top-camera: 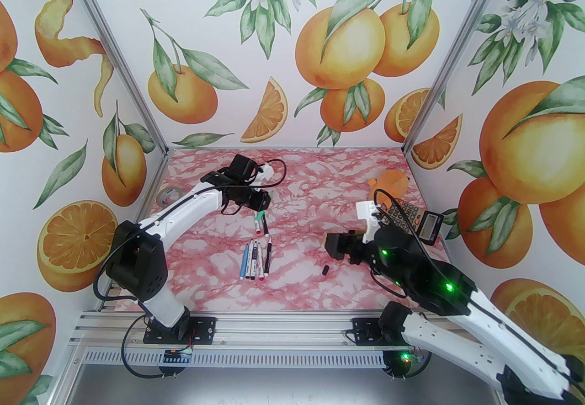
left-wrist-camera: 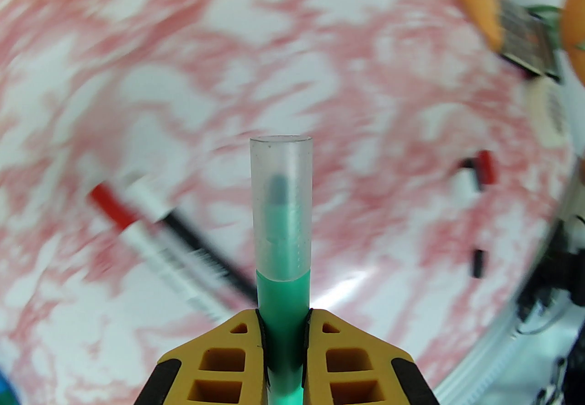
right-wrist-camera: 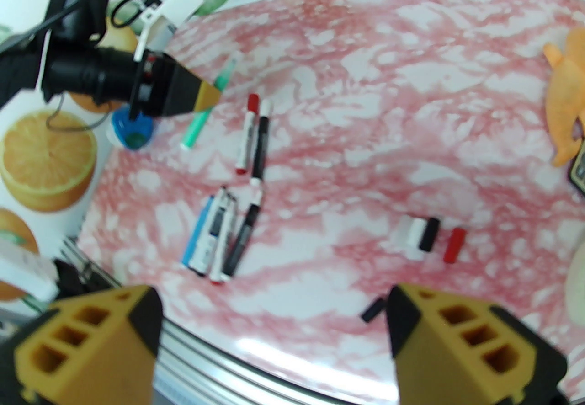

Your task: Open the pen caps

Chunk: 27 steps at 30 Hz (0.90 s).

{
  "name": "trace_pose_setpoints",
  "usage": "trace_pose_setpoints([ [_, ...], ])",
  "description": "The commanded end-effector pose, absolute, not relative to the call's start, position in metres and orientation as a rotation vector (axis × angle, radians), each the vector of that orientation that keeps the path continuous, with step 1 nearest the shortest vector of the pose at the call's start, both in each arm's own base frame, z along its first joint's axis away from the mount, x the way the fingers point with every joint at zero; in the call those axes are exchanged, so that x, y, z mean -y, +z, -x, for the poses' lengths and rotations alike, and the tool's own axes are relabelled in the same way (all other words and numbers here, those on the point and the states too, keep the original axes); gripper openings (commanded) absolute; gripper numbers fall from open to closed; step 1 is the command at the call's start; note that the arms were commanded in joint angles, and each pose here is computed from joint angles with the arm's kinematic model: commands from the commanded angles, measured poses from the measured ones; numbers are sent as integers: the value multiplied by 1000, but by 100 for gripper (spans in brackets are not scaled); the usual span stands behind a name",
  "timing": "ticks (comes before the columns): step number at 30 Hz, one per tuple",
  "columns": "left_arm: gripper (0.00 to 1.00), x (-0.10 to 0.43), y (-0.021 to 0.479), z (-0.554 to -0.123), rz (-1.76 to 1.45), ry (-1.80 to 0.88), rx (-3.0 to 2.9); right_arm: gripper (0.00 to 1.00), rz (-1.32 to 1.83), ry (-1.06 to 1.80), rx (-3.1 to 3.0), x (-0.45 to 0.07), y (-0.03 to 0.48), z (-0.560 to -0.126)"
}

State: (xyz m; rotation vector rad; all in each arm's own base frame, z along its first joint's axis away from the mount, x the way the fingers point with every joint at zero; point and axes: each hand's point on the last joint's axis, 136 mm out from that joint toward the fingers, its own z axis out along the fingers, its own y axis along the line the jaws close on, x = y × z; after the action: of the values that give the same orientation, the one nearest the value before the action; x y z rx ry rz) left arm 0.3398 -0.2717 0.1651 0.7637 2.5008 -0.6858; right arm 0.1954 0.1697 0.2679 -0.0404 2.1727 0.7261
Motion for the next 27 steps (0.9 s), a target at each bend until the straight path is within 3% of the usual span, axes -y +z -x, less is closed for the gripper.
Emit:
trace_pose_setpoints([
  [1,11,320,206,-320,-941,-940,-2307,80,-84,830,-2085,-176,291,-214],
  [11,11,398,223,-265,-1148,-1260,-2097,62,-295,893,-2013,-160,287,-247],
  [27,9,409,229,-232,-1218,-1331,-2050,54,-353,972,-2061,-178,251,-267],
])
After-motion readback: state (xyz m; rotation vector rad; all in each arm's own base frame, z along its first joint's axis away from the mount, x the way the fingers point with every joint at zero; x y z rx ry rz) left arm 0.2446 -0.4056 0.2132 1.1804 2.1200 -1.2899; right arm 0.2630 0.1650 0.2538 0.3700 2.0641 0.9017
